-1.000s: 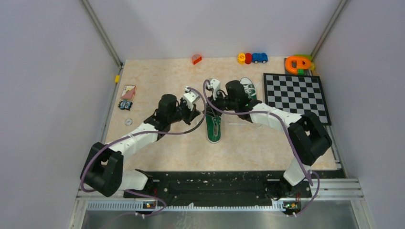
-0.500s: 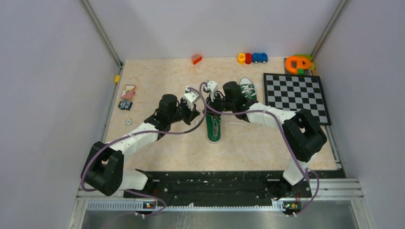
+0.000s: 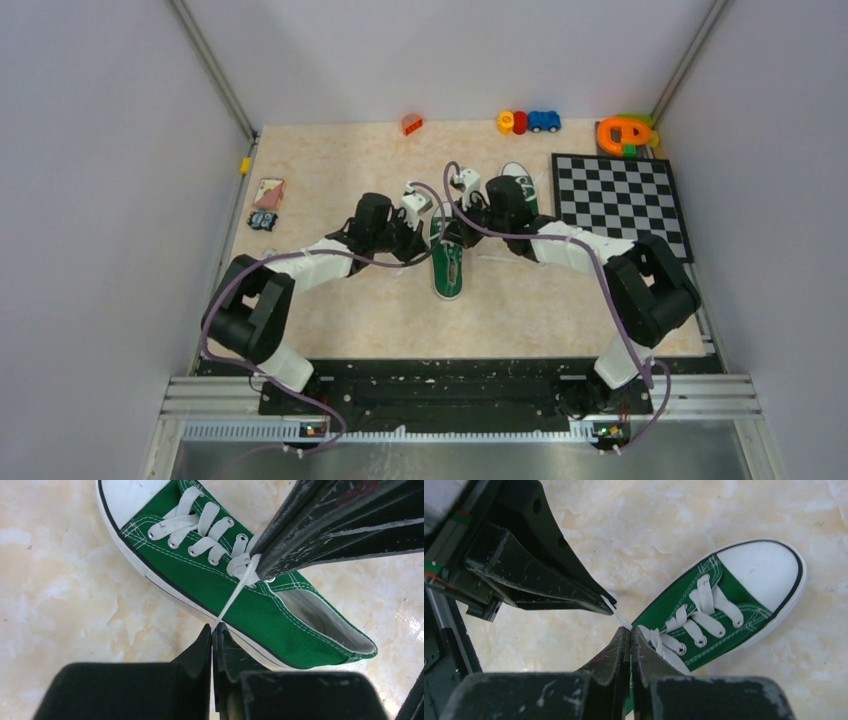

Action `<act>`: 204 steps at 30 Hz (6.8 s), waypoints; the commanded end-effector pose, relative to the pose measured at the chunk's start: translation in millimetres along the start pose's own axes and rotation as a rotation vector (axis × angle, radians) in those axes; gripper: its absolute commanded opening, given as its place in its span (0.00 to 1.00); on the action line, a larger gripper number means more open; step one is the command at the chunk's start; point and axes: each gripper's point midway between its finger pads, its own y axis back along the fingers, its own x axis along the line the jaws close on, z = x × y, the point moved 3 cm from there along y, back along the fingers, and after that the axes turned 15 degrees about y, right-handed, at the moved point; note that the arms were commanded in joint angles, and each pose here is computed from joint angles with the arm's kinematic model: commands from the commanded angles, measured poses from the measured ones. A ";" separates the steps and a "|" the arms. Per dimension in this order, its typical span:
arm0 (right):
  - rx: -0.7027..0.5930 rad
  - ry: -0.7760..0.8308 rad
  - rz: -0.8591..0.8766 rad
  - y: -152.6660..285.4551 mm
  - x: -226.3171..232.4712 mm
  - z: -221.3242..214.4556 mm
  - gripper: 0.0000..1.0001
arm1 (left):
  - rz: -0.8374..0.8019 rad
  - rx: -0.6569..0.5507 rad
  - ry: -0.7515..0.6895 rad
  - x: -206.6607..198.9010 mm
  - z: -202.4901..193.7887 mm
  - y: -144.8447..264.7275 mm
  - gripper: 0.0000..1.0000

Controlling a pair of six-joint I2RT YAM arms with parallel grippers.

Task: Tie the shoes
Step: Wrap the shoelace around the shoelace.

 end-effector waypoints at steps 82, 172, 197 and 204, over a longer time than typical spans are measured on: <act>-0.082 -0.307 -0.030 27.7 -6.3 56.8 0.00 | -0.047 -0.486 -0.427 -52.7 63.5 -24.7 0.53; -0.093 -0.449 -0.109 27.9 -15.3 62.4 0.00 | 0.070 -0.561 -0.245 -51.5 49.7 -32.3 0.26; 0.075 -0.665 -0.491 88.0 -30.3 -5.7 0.53 | -0.197 -0.498 -0.043 -39.8 38.0 -12.9 0.00; -0.115 -1.126 -0.621 99.7 -12.6 -23.6 0.73 | -0.264 -0.516 -0.069 -47.0 35.8 -10.6 0.00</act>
